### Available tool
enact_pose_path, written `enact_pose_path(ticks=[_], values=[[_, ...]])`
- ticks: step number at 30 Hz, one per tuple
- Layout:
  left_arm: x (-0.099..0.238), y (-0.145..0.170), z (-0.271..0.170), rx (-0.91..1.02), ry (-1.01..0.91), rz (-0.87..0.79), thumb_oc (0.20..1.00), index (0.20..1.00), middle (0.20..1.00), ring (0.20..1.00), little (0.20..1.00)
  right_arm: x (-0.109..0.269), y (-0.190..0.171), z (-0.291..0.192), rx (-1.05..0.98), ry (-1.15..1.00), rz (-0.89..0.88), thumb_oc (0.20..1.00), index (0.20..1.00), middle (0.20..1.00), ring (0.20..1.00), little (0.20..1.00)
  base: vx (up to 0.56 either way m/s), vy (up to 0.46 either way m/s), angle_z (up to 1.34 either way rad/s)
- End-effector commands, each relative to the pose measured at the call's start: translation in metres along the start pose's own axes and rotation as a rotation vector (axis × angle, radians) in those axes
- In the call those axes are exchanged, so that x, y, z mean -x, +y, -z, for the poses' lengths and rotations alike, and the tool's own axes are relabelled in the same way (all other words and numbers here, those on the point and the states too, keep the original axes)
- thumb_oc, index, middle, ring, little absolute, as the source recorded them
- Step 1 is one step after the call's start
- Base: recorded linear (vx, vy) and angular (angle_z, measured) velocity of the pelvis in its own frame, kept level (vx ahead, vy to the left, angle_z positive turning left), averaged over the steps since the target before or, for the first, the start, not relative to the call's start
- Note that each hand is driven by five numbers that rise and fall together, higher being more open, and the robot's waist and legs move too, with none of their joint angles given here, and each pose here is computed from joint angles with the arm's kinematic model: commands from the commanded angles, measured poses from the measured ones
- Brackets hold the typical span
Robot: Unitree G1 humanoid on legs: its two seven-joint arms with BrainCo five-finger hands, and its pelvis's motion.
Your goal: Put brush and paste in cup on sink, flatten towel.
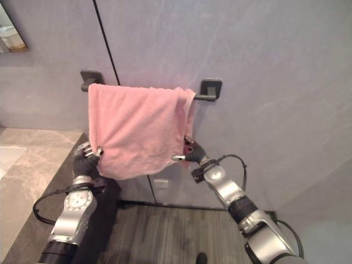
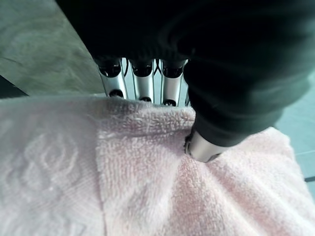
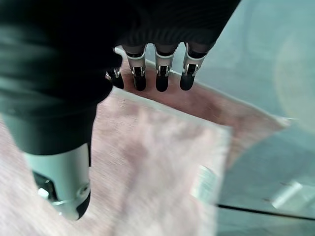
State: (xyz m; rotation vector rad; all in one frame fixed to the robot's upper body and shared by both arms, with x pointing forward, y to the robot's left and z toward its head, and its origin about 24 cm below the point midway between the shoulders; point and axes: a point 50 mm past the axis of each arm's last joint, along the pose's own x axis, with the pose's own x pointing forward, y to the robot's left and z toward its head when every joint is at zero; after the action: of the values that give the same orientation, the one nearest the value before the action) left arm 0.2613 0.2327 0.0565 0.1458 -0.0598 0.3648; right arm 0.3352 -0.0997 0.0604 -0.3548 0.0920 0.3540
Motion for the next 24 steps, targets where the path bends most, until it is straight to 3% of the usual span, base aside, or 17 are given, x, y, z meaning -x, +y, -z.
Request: enact_pose_path(ticks=[1, 6, 7, 8, 9, 10, 24], values=[[-0.009, 0.018, -0.016, -0.044, -0.082, -0.004, 0.2, 0.2, 0.2, 0.2, 0.2, -0.018, -0.008, -0.047, -0.037, -0.159, 0.052, 1.0, 1.0, 1.0, 1.0, 1.0, 0.0, 0.0, 0.0], [-0.009, 0.018, -0.014, -0.042, -0.076, -0.003, 0.2, 0.2, 0.2, 0.2, 0.2, -0.018, -0.011, -0.056, -0.07, -0.202, 0.08, 1.0, 1.0, 1.0, 1.0, 1.0, 0.01, 0.001, 0.02], [-0.009, 0.017, -0.015, -0.042, -0.077, -0.004, 0.2, 0.2, 0.2, 0.2, 0.2, -0.017, -0.012, -0.058, -0.082, -0.213, 0.085, 0.799, 0.799, 0.799, 0.799, 0.799, 0.0, 0.0, 0.0], [-0.009, 0.017, -0.014, -0.041, -0.076, -0.002, 0.2, 0.2, 0.2, 0.2, 0.2, -0.017, -0.012, -0.059, -0.1, -0.222, 0.087, 0.498, 0.498, 0.498, 0.498, 0.498, 0.0, 0.0, 0.0], [-0.009, 0.017, -0.014, -0.041, -0.073, -0.004, 0.2, 0.2, 0.2, 0.2, 0.2, -0.016, -0.012, -0.06, -0.105, -0.226, 0.092, 0.313, 0.313, 0.313, 0.313, 0.313, 0.0, 0.0, 0.0], [-0.009, 0.016, -0.014, -0.04, -0.072, -0.003, 0.2, 0.2, 0.2, 0.2, 0.2, -0.016, -0.012, -0.06, -0.111, -0.232, 0.09, 0.2, 0.2, 0.2, 0.2, 0.2, 0.0, 0.0, 0.0], [-0.011, 0.02, -0.021, -0.049, -0.103, -0.029, 0.2, 0.2, 0.2, 0.2, 0.2, -0.001, -0.018, -0.066, -0.146, -0.309, 0.123, 0.2, 0.2, 0.2, 0.2, 0.2, 0.0, 0.0, 0.0]])
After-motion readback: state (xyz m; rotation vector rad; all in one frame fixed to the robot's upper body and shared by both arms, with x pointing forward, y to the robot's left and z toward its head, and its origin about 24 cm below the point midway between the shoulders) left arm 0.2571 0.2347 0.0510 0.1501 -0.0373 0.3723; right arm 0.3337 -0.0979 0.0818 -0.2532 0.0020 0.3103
